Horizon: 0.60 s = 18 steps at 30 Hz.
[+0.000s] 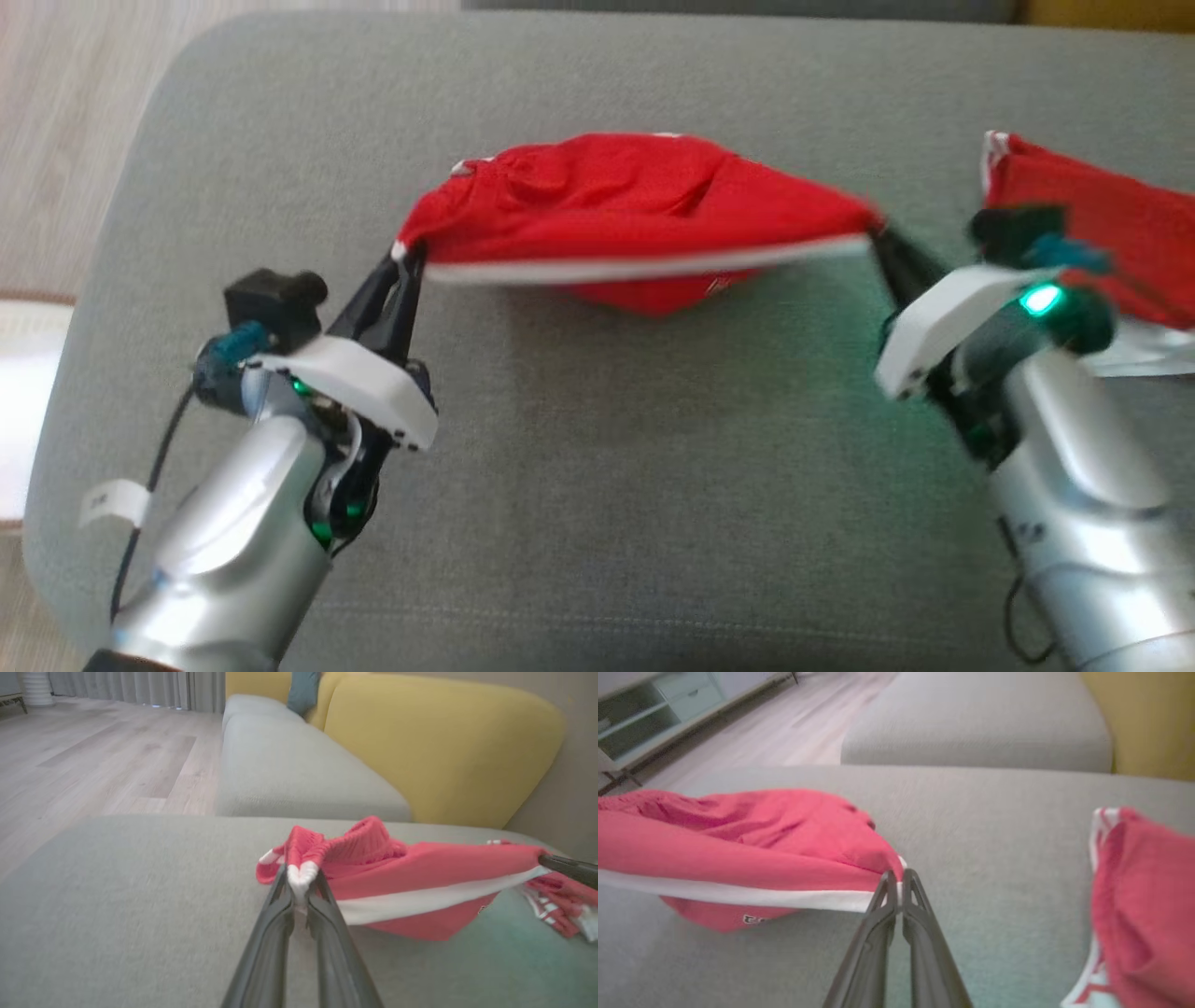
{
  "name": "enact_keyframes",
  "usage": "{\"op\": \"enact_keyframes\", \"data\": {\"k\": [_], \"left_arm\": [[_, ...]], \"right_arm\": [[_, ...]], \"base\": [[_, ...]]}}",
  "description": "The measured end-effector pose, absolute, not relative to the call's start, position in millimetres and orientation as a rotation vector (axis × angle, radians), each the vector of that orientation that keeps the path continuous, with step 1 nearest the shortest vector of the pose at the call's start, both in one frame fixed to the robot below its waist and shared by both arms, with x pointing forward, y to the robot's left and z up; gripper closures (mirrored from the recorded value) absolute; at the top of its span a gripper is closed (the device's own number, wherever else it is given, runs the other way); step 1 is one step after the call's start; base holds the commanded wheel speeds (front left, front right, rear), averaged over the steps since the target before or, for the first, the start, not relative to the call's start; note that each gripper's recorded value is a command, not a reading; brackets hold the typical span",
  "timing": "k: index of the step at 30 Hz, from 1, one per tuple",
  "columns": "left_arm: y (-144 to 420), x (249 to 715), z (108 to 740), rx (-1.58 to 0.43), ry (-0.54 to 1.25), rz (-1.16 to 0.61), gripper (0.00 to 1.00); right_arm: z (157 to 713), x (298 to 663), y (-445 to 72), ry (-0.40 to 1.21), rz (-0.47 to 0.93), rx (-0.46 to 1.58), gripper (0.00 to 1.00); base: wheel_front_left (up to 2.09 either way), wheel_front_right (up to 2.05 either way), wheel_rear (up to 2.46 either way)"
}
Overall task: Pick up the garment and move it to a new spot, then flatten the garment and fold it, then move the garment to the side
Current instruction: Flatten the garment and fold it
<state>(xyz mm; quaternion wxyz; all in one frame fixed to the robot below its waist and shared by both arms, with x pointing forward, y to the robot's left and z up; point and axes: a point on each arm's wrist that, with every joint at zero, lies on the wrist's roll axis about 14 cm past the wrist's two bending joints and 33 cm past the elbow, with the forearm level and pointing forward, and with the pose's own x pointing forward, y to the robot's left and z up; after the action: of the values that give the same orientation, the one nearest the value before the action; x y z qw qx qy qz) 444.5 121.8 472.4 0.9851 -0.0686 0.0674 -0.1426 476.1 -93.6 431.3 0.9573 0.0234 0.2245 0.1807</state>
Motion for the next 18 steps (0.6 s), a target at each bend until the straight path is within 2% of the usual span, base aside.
{"op": "enact_keyframes", "data": {"k": [8,18], "left_arm": [[102,451,553,-0.253,-0.057,-0.308,1.00],[85,432,651,-0.352,-0.274,-0.340,1.00]], "right_arm": [[538,485,-123,0.195,0.321,0.109,1.00],[633,451,-144,-0.053,0.282,0.189,1.00]], "base": [[0.00,0.00,0.00],[0.00,0.00,0.00]]}}
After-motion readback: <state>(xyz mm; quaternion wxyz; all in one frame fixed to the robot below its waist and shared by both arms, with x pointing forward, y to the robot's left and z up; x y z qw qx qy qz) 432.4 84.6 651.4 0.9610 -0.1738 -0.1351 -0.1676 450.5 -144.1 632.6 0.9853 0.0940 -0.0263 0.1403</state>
